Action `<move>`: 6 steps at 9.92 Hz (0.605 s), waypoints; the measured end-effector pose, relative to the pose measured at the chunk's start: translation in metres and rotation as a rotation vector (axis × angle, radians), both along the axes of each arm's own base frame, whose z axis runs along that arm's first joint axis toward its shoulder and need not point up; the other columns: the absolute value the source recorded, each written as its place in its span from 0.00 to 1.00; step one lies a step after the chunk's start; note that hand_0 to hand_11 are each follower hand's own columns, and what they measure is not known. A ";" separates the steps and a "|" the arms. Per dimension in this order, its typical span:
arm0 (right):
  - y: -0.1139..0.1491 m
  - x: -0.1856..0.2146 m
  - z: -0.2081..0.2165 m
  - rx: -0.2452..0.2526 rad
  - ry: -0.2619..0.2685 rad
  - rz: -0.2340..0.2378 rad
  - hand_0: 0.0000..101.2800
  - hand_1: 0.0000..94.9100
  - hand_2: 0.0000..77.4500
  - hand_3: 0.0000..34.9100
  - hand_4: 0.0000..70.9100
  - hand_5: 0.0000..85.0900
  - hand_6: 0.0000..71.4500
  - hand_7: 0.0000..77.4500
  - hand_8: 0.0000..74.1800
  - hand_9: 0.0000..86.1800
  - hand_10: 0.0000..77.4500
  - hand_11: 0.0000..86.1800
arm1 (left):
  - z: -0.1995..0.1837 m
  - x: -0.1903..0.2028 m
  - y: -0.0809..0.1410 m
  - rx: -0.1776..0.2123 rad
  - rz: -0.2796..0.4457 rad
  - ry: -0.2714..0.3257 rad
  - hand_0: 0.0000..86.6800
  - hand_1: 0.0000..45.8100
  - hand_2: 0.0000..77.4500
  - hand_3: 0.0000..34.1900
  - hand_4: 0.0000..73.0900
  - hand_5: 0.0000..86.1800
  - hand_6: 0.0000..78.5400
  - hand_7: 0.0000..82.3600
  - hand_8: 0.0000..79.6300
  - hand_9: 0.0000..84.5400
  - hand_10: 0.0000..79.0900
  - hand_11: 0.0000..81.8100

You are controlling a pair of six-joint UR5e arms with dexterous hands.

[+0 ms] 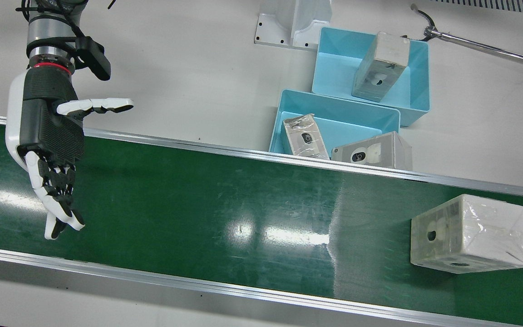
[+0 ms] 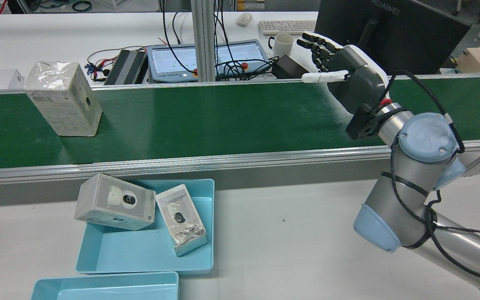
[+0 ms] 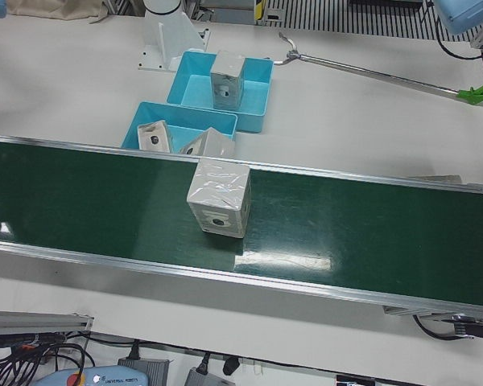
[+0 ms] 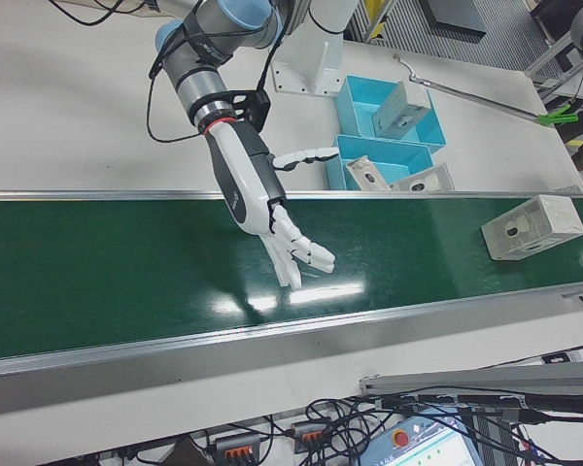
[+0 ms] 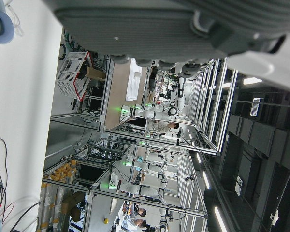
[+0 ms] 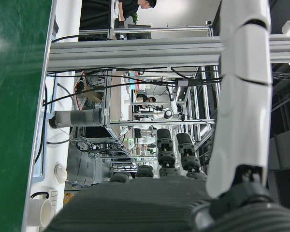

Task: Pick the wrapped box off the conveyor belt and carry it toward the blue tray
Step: 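Move the right hand along the belt toward the approaching wrapped box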

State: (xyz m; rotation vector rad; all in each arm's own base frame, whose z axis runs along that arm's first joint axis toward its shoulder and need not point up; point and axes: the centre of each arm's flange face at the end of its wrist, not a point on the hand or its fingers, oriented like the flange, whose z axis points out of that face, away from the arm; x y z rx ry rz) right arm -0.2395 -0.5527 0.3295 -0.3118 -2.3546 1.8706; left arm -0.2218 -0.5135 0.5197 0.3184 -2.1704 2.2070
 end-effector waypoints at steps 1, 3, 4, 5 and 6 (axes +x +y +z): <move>-0.005 -0.008 -0.007 0.002 -0.005 -0.001 0.46 0.16 0.11 0.00 0.10 0.19 0.06 0.18 0.01 0.02 0.00 0.01 | 0.000 0.000 0.000 0.000 0.000 0.000 0.00 0.00 0.01 0.00 0.00 0.01 0.01 0.01 0.01 0.01 0.01 0.01; -0.008 -0.022 -0.015 -0.001 -0.011 0.015 0.47 0.16 0.12 0.00 0.10 0.19 0.07 0.21 0.03 0.02 0.00 0.01 | 0.000 0.000 0.000 0.000 0.000 0.000 0.00 0.00 0.01 0.00 0.00 0.01 0.01 0.01 0.01 0.01 0.01 0.01; -0.007 -0.033 -0.017 -0.003 -0.012 0.012 0.47 0.17 0.15 0.00 0.10 0.18 0.07 0.21 0.01 0.02 0.00 0.01 | 0.000 0.000 0.000 0.000 0.000 0.000 0.00 0.00 0.01 0.00 0.00 0.01 0.01 0.01 0.01 0.01 0.01 0.01; -0.004 -0.042 -0.020 -0.004 -0.013 0.005 0.47 0.18 0.15 0.00 0.10 0.18 0.07 0.21 0.01 0.02 0.00 0.01 | 0.000 0.000 0.000 0.000 0.000 0.000 0.00 0.00 0.01 0.00 0.00 0.01 0.01 0.01 0.01 0.01 0.01 0.01; -0.002 -0.050 -0.021 -0.005 -0.016 0.003 0.47 0.18 0.15 0.00 0.10 0.18 0.07 0.21 0.01 0.02 0.00 0.01 | 0.000 0.000 0.000 0.000 0.000 0.000 0.00 0.00 0.01 0.00 0.00 0.01 0.01 0.01 0.01 0.01 0.01 0.01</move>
